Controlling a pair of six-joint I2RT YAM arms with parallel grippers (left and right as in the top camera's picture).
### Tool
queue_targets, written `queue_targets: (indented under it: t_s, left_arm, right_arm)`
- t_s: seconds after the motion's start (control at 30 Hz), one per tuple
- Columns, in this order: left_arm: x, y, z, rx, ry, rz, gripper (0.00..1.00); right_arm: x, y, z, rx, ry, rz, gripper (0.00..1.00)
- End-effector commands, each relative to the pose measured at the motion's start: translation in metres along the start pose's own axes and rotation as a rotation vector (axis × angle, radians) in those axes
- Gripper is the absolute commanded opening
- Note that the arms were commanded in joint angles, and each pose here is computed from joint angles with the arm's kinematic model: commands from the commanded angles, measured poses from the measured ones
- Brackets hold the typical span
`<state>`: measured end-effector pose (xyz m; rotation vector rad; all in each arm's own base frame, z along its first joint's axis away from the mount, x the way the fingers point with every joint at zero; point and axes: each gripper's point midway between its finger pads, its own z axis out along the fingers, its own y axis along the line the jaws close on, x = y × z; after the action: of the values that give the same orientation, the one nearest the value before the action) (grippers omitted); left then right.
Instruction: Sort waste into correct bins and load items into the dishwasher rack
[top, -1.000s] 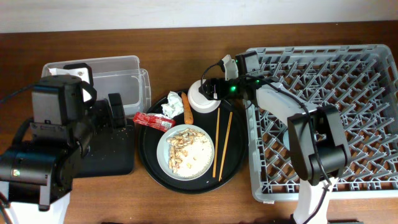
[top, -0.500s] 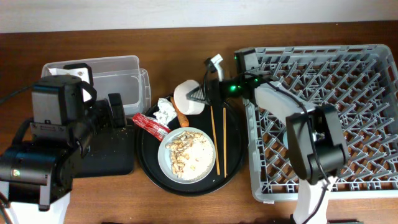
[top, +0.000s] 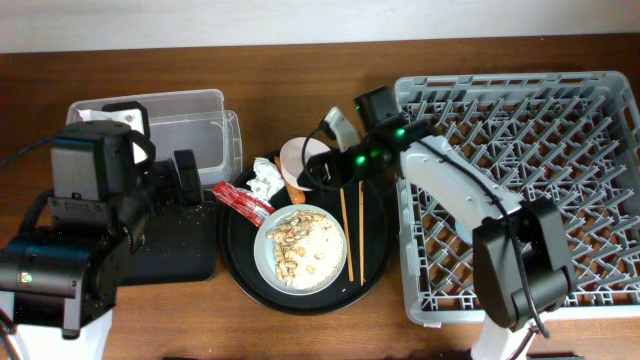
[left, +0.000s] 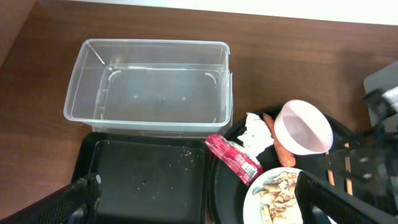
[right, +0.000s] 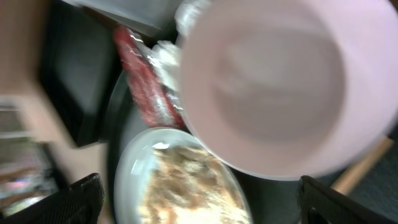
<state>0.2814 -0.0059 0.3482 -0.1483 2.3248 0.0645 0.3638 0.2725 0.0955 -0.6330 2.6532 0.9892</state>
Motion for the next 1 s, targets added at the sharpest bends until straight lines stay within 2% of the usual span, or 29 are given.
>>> queue_targets:
  t_s: [0.0, 0.07, 0.13, 0.23, 0.4, 0.53, 0.6, 0.67, 0.77, 0.83, 0.87, 0.9, 0.97]
  left_arm:
    - [-0.003, 0.004, -0.002, -0.015, -0.013, -0.018, 1.0]
    - [-0.003, 0.004, -0.002, -0.015, -0.013, -0.018, 1.0]
    - [-0.003, 0.004, -0.002, -0.015, -0.013, -0.018, 1.0]
    - [-0.003, 0.004, -0.002, -0.015, -0.013, -0.018, 1.0]
    - [-0.003, 0.004, -0.002, -0.015, -0.013, -0.018, 1.0]
    - [-0.003, 0.004, -0.002, -0.015, -0.013, -0.018, 1.0]
    - [-0.003, 0.004, -0.002, -0.015, -0.013, -0.018, 1.0]
    - [-0.003, 0.004, -0.002, -0.015, -0.013, -0.018, 1.0]
    - [-0.003, 0.004, -0.002, -0.015, -0.013, -0.018, 1.0]
    - [-0.003, 0.004, -0.002, -0.015, -0.013, -0.018, 1.0]
    - [-0.003, 0.004, -0.002, -0.015, -0.013, -0.018, 1.0]
    - [-0.003, 0.004, -0.002, -0.015, -0.013, -0.018, 1.0]
    - [-0.003, 0.004, -0.002, -0.015, -0.013, -0.018, 1.0]
  right_arm:
    - [0.002, -0.012, 0.003, 0.248, 0.014, -0.143, 0.98]
    - [0.004, -0.019, 0.004, 0.349, 0.023, -0.164, 0.98]
    - [0.004, -0.02, 0.004, 0.37, 0.017, -0.139, 0.98]
    - [-0.001, -0.018, 0.0, 0.341, -0.004, -0.056, 0.98]
    - [-0.01, 0.007, -0.011, 0.131, -0.017, -0.01, 0.99]
    - [-0.008, -0.002, -0.024, 0.212, -0.009, -0.034, 0.98]
    - [-0.014, -0.003, -0.034, 0.214, -0.044, 0.069, 0.98]
    - [-0.022, -0.017, -0.045, 0.218, -0.099, 0.306, 0.98]
    - [-0.026, -0.029, -0.048, 0.214, -0.13, 0.447, 0.99]
    - [-0.028, -0.033, -0.042, 0.212, -0.131, 0.468, 0.86]
    - [-0.026, -0.035, -0.038, 0.217, -0.125, 0.487, 0.76]
    - [-0.025, -0.036, -0.032, 0.216, -0.119, 0.505, 0.71]
    - [-0.023, -0.042, -0.019, 0.229, -0.111, 0.545, 0.71]
